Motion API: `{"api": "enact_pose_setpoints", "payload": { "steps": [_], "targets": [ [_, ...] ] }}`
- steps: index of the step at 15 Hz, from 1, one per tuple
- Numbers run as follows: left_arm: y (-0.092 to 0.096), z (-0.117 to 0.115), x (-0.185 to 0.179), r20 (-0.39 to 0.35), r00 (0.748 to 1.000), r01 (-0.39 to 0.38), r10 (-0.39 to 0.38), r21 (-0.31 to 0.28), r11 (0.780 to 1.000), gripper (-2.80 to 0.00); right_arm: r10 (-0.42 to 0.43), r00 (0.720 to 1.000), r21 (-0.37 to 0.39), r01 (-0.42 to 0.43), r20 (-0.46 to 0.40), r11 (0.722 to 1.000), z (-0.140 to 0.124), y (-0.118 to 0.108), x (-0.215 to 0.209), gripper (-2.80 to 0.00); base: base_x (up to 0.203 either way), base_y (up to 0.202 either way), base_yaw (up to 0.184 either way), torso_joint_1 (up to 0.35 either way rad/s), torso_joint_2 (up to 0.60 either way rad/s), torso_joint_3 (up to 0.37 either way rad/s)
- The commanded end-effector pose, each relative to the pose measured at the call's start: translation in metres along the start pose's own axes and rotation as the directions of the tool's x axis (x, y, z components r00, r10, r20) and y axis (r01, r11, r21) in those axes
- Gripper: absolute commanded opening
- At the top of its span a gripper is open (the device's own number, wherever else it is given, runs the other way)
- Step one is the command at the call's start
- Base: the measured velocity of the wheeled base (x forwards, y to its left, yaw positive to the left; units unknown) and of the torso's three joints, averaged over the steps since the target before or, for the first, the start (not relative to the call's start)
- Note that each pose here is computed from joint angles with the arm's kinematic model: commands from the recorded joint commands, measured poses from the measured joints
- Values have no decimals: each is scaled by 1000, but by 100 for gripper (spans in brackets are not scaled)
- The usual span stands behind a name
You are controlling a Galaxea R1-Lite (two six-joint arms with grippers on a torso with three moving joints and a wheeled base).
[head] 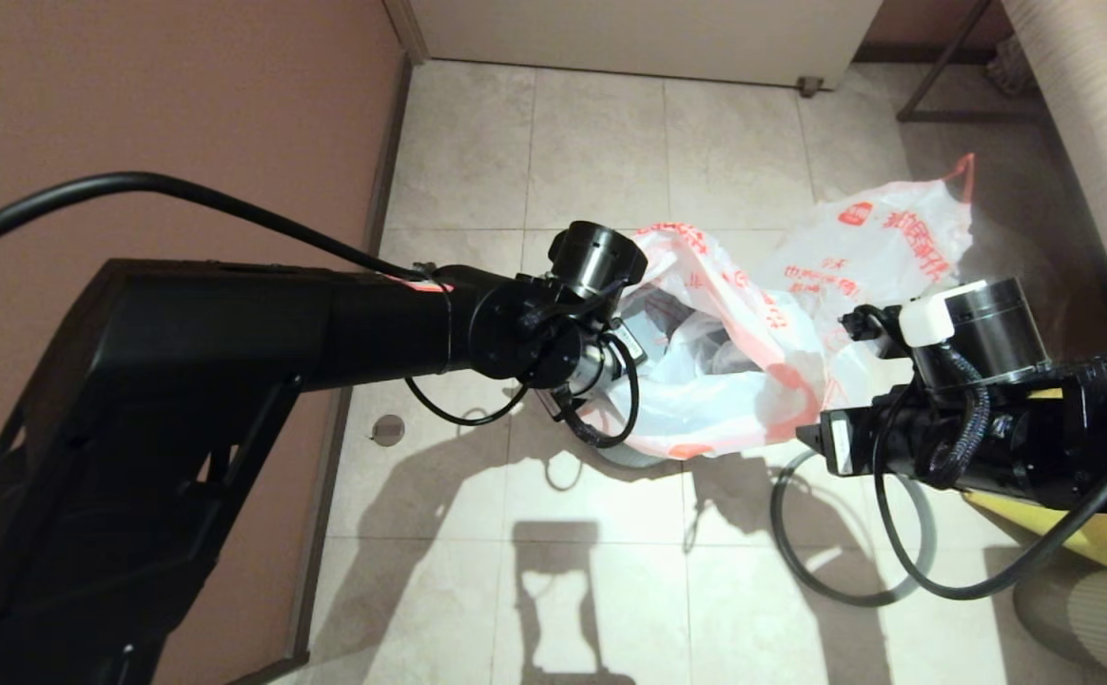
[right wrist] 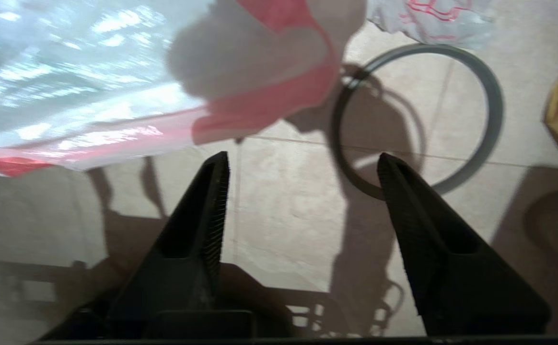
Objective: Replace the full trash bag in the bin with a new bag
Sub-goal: Put the new garbage bag on the trash can
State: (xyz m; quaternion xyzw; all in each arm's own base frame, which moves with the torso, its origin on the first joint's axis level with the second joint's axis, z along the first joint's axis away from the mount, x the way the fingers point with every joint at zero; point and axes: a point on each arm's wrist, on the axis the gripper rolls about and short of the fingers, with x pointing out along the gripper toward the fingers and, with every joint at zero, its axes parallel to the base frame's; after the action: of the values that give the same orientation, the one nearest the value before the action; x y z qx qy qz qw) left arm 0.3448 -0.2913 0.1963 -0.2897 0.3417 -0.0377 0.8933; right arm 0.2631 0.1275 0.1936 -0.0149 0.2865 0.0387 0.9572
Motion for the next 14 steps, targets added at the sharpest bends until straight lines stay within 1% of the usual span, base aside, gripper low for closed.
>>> {"api": "enact_pose_setpoints", "payload": {
  "steps": [1, 2, 3, 7, 8, 10, 12, 14],
  "targets": [
    [0, 0, -1, 0, 1000, -2, 2, -5, 1000, -280, 48, 998, 34, -49, 44, 998, 5, 6, -9, -280, 0, 0, 0, 0, 0, 0],
    [-1, 0, -3, 0, 1000, 0, 0, -6, 1000, -280, 89, 993, 69, -94, 72, 993, 7, 12, -10, -280, 0, 0, 0, 0, 0, 0],
    [-3, 2, -9, 1, 1000, 8, -8, -5, 1000, -280, 122, 990, 73, -127, 72, 989, 5, 17, -6, -280, 0, 0, 0, 0, 0, 0],
    [-4, 2, -11, 0, 1000, 9, -9, -3, 1000, -280, 109, 994, 49, -109, -4, 993, -8, 28, 26, -280, 0, 0, 0, 0, 0, 0],
    [-5, 2, -12, 1, 1000, 12, -12, -4, 1000, -280, 109, 994, 55, -110, 11, 992, -6, 28, 29, -280, 0, 0, 0, 0, 0, 0],
    [-6, 0, -16, -8, 1000, 13, -13, 2, 1000, -280, 121, 989, 75, -127, 81, 989, 0, 30, 32, -280, 0, 0, 0, 0, 0, 0],
    [-8, -2, -18, -16, 1000, 11, -11, 9, 1000, -280, 117, 985, 91, -129, 128, 987, 9, 28, 30, -280, 0, 0, 0, 0, 0, 0],
    [-7, -4, -16, -21, 1000, 7, -7, 12, 1000, -280, 99, 987, 91, -111, 129, 990, 11, 23, 33, -280, 0, 0, 0, 0, 0, 0]
  ]
}}
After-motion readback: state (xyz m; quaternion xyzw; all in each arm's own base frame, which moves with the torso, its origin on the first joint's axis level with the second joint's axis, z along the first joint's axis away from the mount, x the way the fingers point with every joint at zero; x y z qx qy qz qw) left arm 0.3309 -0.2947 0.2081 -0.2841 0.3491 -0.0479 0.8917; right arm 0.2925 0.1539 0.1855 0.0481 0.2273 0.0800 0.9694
